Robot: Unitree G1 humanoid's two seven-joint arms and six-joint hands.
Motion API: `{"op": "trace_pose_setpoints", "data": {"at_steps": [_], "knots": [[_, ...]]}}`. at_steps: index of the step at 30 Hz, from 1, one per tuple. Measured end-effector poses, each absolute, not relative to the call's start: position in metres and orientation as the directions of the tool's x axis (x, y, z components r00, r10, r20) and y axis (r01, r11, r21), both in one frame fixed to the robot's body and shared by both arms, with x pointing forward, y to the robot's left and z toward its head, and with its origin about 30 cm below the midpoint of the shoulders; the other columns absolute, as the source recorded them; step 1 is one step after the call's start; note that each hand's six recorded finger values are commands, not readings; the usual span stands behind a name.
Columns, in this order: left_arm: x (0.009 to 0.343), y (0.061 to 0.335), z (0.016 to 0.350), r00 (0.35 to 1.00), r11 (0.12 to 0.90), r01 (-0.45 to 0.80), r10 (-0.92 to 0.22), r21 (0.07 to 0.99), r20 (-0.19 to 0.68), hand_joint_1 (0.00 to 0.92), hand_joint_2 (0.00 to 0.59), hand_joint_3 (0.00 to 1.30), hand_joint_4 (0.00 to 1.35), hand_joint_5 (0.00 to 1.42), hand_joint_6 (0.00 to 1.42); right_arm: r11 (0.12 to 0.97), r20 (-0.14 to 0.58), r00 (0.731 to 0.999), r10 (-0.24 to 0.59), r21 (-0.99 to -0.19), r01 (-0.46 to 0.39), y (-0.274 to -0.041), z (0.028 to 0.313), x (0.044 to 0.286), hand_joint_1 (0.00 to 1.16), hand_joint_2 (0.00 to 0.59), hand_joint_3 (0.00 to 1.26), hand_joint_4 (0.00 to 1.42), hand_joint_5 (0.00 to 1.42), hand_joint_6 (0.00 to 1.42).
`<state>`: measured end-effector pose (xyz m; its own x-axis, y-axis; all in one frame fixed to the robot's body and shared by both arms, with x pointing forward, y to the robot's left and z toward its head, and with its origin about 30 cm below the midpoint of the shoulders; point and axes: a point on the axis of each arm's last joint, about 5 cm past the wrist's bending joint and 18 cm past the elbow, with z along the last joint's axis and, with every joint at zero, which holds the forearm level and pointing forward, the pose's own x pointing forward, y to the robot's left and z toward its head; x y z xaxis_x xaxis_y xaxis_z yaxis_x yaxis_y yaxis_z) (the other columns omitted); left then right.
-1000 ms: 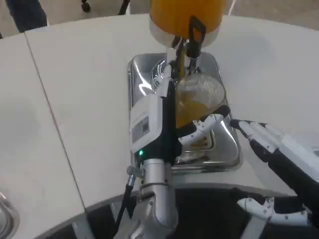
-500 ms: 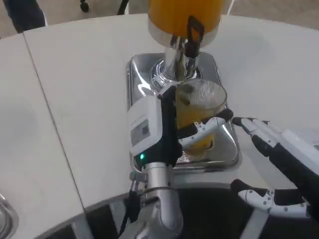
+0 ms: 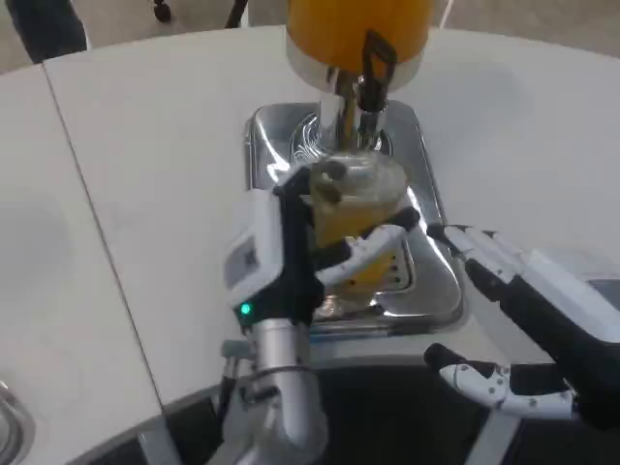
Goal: Grasp the cup under the faucet to collect the drink, then remove the cup.
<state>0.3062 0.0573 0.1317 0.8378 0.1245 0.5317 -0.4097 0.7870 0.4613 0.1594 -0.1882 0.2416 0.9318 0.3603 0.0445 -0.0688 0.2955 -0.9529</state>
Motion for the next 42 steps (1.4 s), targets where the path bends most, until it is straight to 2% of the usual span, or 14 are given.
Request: {"op": "trace_pose_setpoints", "data": {"at_steps": [8, 20, 26, 32, 35, 39, 40, 42], "knots": [[0.308, 0.092, 0.135, 0.809, 0.747, -0.475, 0.162, 0.466, 0.565, 0.659, 0.052, 1.07, 1.25, 1.38, 1.42, 0.298, 0.072, 0.917, 0.391, -0.953, -0.052, -0.184, 0.240, 0.161, 0.52, 0.445, 0.02, 0.00, 0.00, 0.10], [0.299, 0.111, 0.138, 0.795, 0.751, -0.484, 0.164, 0.449, 0.584, 0.683, 0.053, 1.08, 1.24, 1.39, 1.42, 0.300, 0.101, 0.912, 0.398, -0.953, -0.026, -0.183, 0.240, 0.160, 0.53, 0.444, 0.02, 0.00, 0.00, 0.10], [0.290, 0.127, 0.142, 0.803, 0.771, -0.471, 0.175, 0.429, 0.569, 0.686, 0.057, 1.07, 1.24, 1.39, 1.42, 0.262, 0.109, 0.915, 0.389, -0.965, 0.004, -0.185, 0.234, 0.155, 0.53, 0.447, 0.02, 0.00, 0.00, 0.10], [0.280, 0.138, 0.144, 0.812, 0.780, -0.451, 0.158, 0.434, 0.561, 0.686, 0.058, 1.06, 1.25, 1.39, 1.42, 0.178, 0.113, 0.923, 0.367, -0.983, 0.049, -0.184, 0.226, 0.148, 0.53, 0.455, 0.02, 0.00, 0.00, 0.07], [0.270, 0.141, 0.141, 0.822, 0.784, -0.431, 0.138, 0.446, 0.553, 0.685, 0.058, 1.06, 1.25, 1.39, 1.42, 0.161, 0.116, 0.921, 0.372, -0.985, 0.059, -0.184, 0.224, 0.149, 0.49, 0.473, 0.01, 0.00, 0.00, 0.05], [0.257, 0.148, 0.137, 0.839, 0.786, -0.399, 0.105, 0.472, 0.534, 0.680, 0.052, 1.07, 1.27, 1.39, 1.42, 0.138, 0.094, 0.935, 0.343, -0.989, 0.049, -0.192, 0.221, 0.158, 0.32, 0.519, 0.00, 0.00, 0.00, 0.00], [0.253, 0.149, 0.138, 0.838, 0.787, -0.391, 0.091, 0.478, 0.537, 0.680, 0.051, 1.07, 1.27, 1.39, 1.42, 0.137, 0.092, 0.937, 0.337, -0.989, 0.048, -0.194, 0.221, 0.161, 0.31, 0.520, 0.00, 0.00, 0.00, 0.00], [0.246, 0.150, 0.139, 0.835, 0.788, -0.378, 0.063, 0.486, 0.547, 0.679, 0.054, 1.07, 1.29, 1.39, 1.42, 0.130, 0.093, 0.931, 0.352, -0.990, 0.049, -0.196, 0.221, 0.165, 0.24, 0.534, 0.00, 0.00, 0.00, 0.00]]}}
